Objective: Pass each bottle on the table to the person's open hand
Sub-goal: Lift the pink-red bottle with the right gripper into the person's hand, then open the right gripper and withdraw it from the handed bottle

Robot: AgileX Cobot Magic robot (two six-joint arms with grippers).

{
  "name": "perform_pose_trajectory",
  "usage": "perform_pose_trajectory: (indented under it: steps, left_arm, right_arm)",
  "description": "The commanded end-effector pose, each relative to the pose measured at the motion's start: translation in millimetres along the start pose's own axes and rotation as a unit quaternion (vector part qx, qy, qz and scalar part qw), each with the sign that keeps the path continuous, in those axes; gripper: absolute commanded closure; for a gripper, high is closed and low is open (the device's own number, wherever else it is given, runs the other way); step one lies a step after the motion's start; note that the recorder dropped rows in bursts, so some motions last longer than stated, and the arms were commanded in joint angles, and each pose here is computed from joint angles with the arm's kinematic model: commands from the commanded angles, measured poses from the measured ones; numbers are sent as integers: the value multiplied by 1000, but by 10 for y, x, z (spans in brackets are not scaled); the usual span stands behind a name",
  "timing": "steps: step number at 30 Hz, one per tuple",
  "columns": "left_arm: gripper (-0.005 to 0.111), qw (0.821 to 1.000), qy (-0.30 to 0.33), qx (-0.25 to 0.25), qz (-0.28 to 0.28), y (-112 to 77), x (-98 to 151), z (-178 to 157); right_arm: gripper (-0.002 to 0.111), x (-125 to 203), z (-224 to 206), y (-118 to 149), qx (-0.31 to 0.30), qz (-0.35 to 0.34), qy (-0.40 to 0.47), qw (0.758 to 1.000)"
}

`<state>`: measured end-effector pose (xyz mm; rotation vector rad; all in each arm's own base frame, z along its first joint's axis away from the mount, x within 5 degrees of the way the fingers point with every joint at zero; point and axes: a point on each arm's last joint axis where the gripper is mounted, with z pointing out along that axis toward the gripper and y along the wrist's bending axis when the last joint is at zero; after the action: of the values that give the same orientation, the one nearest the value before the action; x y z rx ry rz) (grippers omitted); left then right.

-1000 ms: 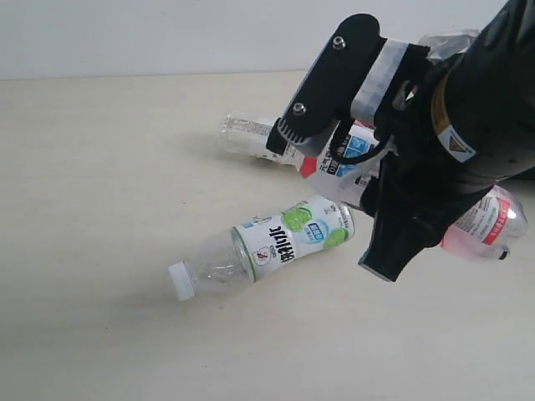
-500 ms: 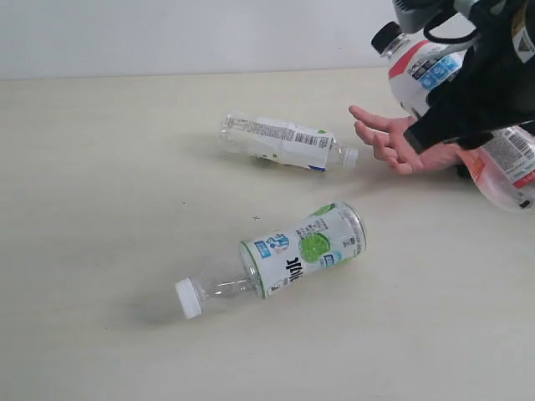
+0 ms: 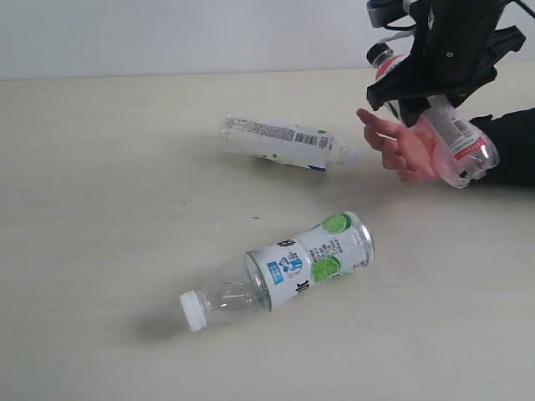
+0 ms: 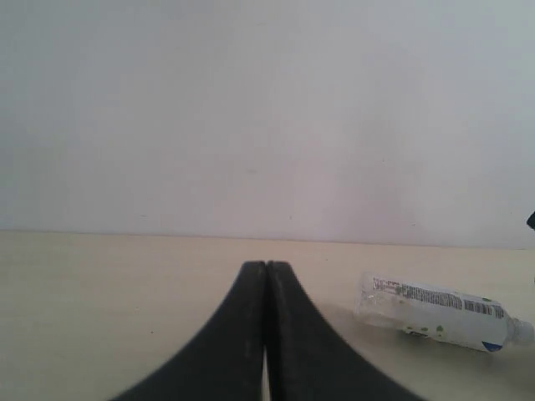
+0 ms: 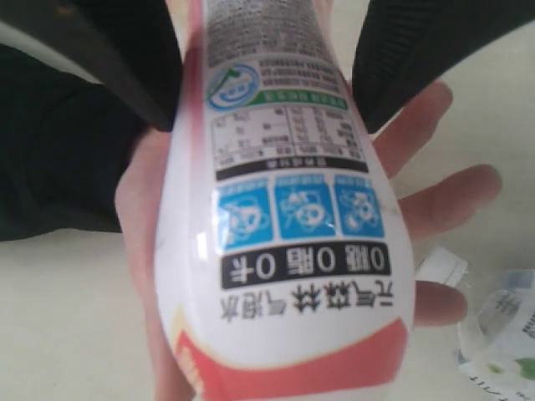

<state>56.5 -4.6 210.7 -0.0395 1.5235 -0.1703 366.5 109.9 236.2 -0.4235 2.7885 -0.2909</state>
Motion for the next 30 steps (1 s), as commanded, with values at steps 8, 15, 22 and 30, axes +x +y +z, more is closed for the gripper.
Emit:
perform_pose_trajectory:
  steps: [8,15,22,30]
  left_arm:
    - [107,1000,-2,-1,-3,2,5,-4]
    - [107,1000,-2,-1,-3,2,5,-4]
    - [107,1000,-2,-1,-3,2,5,-4]
    - [107,1000,-2,-1,-3,2,5,-4]
  right_arm:
    - [108,-210,266,44,2,16,-27,1000]
    - [107,-190,382,68,5,22,-6,1000]
    - [87,-192,427,81,5,20,-4,1000]
    - [42,-206,427,81,5,2,-11,1000]
